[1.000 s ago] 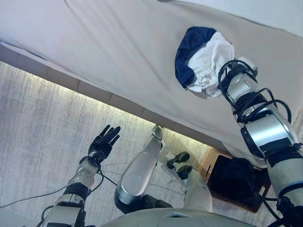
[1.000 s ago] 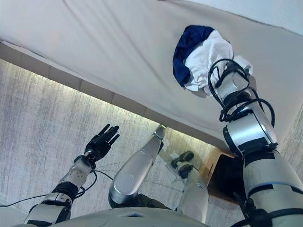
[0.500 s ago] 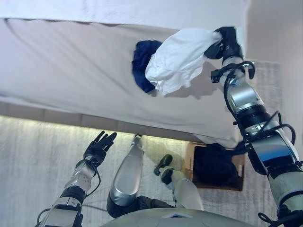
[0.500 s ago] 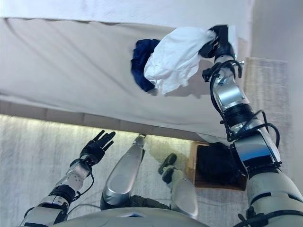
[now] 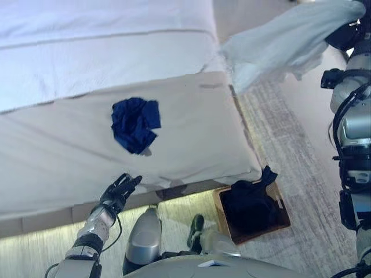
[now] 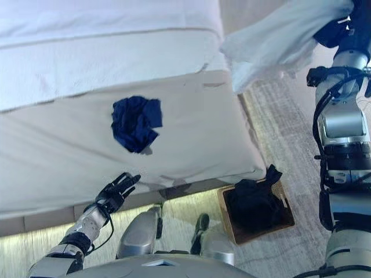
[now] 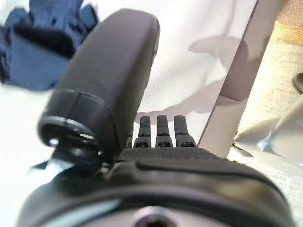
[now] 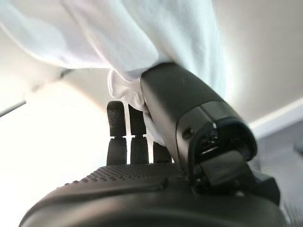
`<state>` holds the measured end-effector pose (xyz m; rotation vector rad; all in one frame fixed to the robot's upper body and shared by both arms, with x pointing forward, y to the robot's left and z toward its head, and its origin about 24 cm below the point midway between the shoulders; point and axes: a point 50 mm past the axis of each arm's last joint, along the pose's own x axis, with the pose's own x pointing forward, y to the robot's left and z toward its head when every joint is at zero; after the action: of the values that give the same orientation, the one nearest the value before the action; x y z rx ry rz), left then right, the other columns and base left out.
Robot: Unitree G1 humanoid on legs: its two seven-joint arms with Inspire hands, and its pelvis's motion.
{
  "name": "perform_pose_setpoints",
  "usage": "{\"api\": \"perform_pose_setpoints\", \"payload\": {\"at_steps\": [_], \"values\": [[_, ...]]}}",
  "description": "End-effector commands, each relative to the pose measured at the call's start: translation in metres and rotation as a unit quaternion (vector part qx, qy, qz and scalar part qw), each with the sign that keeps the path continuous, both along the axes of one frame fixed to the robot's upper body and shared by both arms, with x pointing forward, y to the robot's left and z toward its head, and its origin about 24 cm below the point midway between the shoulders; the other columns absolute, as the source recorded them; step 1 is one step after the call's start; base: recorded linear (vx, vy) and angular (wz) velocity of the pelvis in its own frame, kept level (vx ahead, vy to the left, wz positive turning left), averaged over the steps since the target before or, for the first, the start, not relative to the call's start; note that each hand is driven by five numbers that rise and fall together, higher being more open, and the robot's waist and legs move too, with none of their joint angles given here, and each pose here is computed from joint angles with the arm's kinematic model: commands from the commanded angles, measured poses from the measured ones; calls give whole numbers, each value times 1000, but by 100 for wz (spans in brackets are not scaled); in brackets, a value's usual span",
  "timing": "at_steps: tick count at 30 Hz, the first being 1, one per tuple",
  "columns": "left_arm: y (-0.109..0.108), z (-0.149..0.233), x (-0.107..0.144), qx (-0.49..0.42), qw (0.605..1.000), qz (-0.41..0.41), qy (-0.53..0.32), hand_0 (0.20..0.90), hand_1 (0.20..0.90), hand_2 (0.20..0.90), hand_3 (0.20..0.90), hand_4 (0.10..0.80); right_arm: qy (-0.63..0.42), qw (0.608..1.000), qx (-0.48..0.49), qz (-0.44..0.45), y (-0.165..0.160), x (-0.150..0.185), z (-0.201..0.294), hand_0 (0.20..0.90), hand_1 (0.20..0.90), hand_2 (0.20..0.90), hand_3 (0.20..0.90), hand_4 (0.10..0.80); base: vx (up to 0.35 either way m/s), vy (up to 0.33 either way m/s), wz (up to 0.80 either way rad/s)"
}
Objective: Pick up the clothes from the bed and place them into the basket
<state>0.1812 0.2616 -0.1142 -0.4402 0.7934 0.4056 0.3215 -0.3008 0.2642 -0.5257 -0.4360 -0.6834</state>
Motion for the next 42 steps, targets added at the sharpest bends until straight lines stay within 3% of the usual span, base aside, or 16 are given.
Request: {"api": "perform_pose_setpoints", "payload": {"at_steps": [1, 5, 13, 24, 34, 35, 42], "values": [[-6, -26, -50, -3, 996, -20, 91, 900, 900, 900, 900, 800, -108, 990, -87, -34, -10, -31, 43, 300, 300, 300, 200, 100, -16, -28, -47], [-3, -30, -62, -3, 993, -18, 115, 900, 900, 900, 900, 800, -78, 993, -90, -21, -17, -36, 24, 300, 300, 300, 200, 100, -50, -77, -41], [-6, -25, -47, -3, 996, -25, 86, 900, 900, 900, 900, 800, 37, 996, -79, -7, -28, -30, -29, 300, 300, 300, 200, 100, -59, -97, -31], [-39, 24, 58, -16, 994, -71, -85, 900, 900, 900, 900, 800, 70, 996, -59, -3, -8, 15, -33, 300, 300, 300, 200, 100, -285, -130, -16], [-54, 60, 98, -38, 975, -126, -178, 900, 900, 900, 900, 800, 163, 981, -92, -41, 9, 51, -35, 300, 300, 300, 200, 100, -138, -95, 1], [-58, 62, 99, -42, 971, -140, -188, 900, 900, 900, 900, 800, 203, 972, -97, -69, 2, 55, -39, 900, 900, 900, 900, 800, -63, -52, 7], [-68, 71, 104, -60, 961, -164, -215, 900, 900, 900, 900, 800, 289, 946, -67, -129, -20, 55, -55, 900, 900, 900, 900, 800, -2, -6, 14]]}}
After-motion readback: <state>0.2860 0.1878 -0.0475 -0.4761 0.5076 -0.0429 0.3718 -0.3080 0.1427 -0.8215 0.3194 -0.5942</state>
